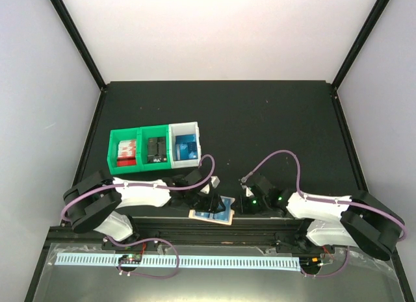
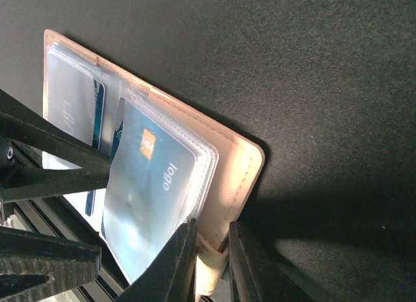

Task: Put the credit cards into the card holder
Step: Insert the credit card into the card holder.

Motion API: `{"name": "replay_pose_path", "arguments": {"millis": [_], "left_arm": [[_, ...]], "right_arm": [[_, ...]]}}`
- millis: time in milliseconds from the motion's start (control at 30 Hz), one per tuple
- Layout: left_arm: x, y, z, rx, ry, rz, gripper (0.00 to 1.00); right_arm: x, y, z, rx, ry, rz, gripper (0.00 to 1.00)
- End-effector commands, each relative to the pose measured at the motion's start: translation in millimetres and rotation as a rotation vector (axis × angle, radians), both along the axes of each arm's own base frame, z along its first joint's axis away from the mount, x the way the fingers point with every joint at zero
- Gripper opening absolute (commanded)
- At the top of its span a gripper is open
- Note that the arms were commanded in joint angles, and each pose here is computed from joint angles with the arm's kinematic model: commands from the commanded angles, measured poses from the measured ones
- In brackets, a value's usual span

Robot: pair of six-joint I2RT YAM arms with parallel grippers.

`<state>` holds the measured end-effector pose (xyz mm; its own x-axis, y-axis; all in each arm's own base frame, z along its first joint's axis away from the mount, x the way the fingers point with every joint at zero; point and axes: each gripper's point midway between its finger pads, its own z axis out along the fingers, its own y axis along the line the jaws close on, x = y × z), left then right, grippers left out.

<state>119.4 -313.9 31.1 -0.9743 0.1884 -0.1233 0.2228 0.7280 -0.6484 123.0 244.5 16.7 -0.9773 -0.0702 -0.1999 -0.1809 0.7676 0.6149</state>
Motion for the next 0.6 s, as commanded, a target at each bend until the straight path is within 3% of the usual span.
{"name": "replay_pose_path", "arguments": {"millis": [0, 233, 567], "left_arm": [[-4, -5, 1, -0.014, 0.004, -0.048, 0.54], [10, 18, 11, 0.093, -0.088, 0.010, 0.57], [17, 43, 22, 0.164, -0.147, 0.066, 0.58]], "right_arm": [[-2, 4, -3, 0.000, 0.010, -0.004, 0.18], [18, -20, 14, -0.112, -0.137, -0.052, 0.21], [-2, -3, 32, -0.122, -0.303, 0.237, 0.37]]}}
